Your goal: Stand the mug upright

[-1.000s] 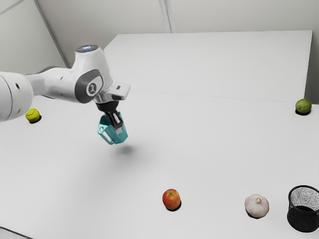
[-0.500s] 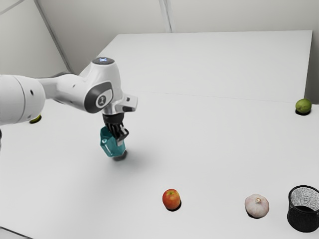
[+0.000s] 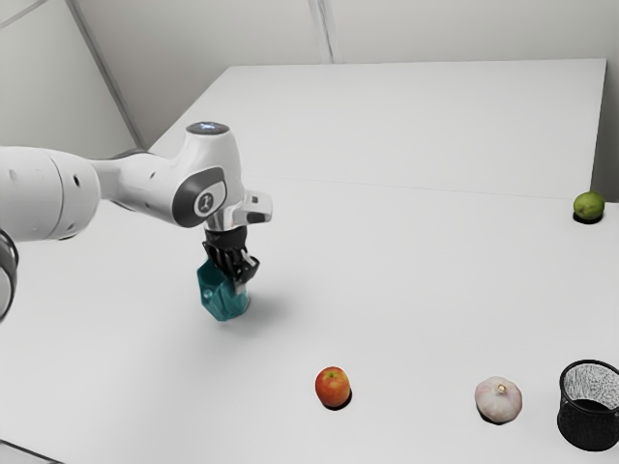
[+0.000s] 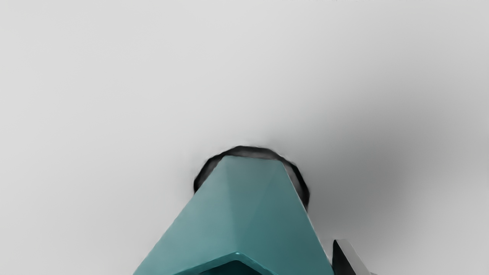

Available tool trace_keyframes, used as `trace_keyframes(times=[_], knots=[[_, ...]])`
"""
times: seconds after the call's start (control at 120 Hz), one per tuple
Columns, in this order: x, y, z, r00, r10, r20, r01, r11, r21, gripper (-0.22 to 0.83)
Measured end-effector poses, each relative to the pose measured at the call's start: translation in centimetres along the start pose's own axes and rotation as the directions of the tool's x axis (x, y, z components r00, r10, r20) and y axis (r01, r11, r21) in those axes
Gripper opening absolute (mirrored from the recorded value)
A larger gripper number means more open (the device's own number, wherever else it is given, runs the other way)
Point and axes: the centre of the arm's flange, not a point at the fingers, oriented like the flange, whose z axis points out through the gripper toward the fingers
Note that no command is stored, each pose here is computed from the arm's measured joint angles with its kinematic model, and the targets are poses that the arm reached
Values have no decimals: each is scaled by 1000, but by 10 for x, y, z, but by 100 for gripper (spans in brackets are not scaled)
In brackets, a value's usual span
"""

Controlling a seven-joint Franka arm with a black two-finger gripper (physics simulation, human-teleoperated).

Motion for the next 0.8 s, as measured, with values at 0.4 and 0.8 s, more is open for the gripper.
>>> trace_keyframes(times=[0.4, 0.8], knots=[[-12, -5, -80, 988, -66, -139, 66, 998, -11, 52], [-1, -30, -268, 953, -43, -301, 37, 999, -28, 60]])
